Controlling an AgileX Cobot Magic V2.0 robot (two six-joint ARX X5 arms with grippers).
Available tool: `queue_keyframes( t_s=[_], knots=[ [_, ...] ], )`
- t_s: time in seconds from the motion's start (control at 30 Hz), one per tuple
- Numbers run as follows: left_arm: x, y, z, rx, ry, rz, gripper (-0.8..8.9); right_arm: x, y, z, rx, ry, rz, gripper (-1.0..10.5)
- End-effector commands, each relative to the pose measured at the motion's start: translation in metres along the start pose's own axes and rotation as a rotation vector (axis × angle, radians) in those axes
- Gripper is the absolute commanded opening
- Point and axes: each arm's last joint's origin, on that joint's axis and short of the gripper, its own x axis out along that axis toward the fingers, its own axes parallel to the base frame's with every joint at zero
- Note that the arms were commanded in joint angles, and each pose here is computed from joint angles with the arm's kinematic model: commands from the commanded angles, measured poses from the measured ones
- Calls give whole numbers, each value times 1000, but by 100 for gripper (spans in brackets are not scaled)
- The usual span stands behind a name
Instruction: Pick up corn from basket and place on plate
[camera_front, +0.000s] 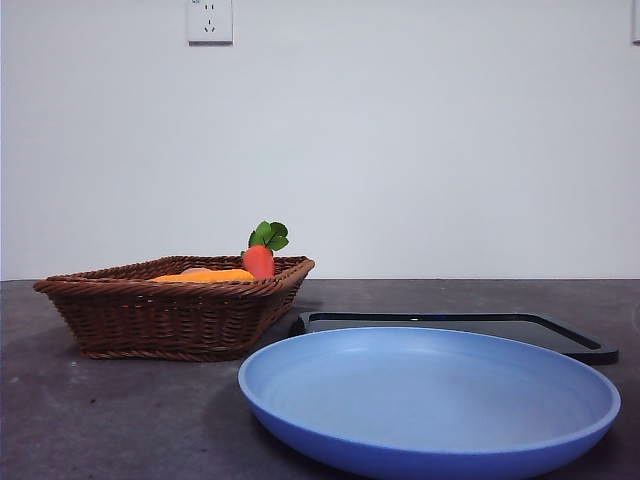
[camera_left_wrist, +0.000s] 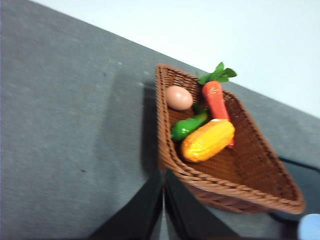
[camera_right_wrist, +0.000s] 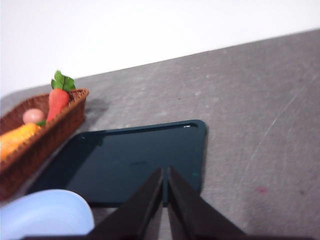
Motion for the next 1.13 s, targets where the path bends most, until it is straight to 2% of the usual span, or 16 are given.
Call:
queue_keyframes(
  t_s=[0.03,0.3,0.47,0.67,0.9,1.13],
  knots=[
    [2,2,-6,-79,32,-31,6,-2,3,6,112,-25,15,2],
    [-13,-17,27,-99,12,-63,6,-15,19,41,106,-92,45,2],
    [-21,-34,56,-77,16,-120,6,-23,30,63,115,-63,41,2],
    [-22,-49,83,4,144,-187,6,-22,40,89,126,65,106,2],
    [-11,-59,104,76,335,-277,6,-14,50,119,74,265,175,2],
    [3,-61,111,97,500,-309,6,2,55,129,11,488,216,2]
  ],
)
